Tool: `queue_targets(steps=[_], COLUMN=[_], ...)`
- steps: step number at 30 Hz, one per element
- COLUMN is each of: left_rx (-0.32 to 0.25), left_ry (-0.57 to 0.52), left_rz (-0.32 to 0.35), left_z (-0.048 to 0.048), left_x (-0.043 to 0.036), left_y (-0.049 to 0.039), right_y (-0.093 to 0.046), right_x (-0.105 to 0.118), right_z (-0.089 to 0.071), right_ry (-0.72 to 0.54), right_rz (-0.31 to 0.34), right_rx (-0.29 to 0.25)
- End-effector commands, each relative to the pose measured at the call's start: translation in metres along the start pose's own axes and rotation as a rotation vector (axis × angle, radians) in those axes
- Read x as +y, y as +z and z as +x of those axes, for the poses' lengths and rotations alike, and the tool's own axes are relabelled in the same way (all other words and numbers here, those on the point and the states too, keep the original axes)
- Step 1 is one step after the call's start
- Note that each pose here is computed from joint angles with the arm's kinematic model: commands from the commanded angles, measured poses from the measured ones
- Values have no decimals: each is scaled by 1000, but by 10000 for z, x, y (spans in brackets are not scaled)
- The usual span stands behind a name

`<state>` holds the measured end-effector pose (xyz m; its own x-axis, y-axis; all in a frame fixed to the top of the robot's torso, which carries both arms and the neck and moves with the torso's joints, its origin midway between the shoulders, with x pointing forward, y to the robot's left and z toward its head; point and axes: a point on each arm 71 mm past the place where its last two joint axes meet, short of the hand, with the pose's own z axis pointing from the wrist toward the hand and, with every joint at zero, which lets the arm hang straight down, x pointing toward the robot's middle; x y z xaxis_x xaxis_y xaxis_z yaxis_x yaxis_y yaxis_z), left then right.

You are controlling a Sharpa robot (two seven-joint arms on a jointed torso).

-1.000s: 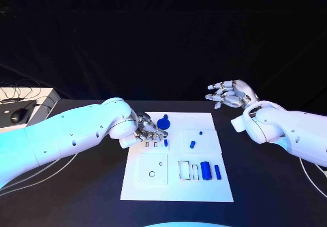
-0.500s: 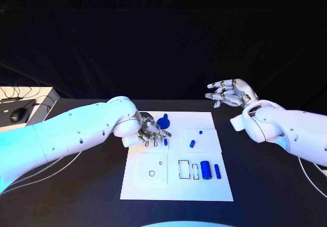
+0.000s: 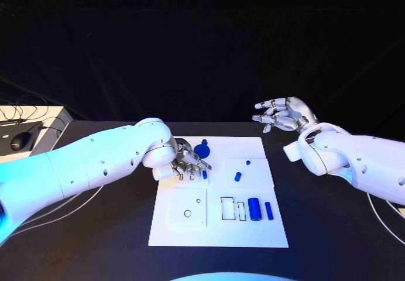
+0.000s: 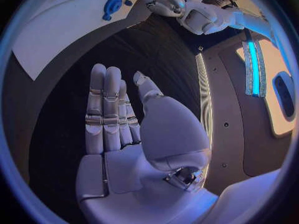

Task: Assemble the parts on the task board

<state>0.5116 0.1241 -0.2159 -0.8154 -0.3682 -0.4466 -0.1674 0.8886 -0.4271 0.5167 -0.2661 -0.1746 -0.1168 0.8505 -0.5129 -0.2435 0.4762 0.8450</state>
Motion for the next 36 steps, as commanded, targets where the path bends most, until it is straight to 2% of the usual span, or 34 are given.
queue_targets(steps=[1, 13, 22, 36], left_rx=[18, 25, 27, 31], left_ry=[25, 27, 29, 30], left_rz=[-4, -10, -5, -6], left_z=[8, 6, 18, 12], left_x=[-9, -6, -42, -50], left_y=[13, 49, 65, 87], right_y=[2, 1, 5, 10], right_x=[6, 9, 15, 24], right_z=[21, 33, 50, 71], right_ry=[2, 2, 4, 4], right_rz=[-9, -9, -10, -12], right_rx=[16, 20, 26, 34])
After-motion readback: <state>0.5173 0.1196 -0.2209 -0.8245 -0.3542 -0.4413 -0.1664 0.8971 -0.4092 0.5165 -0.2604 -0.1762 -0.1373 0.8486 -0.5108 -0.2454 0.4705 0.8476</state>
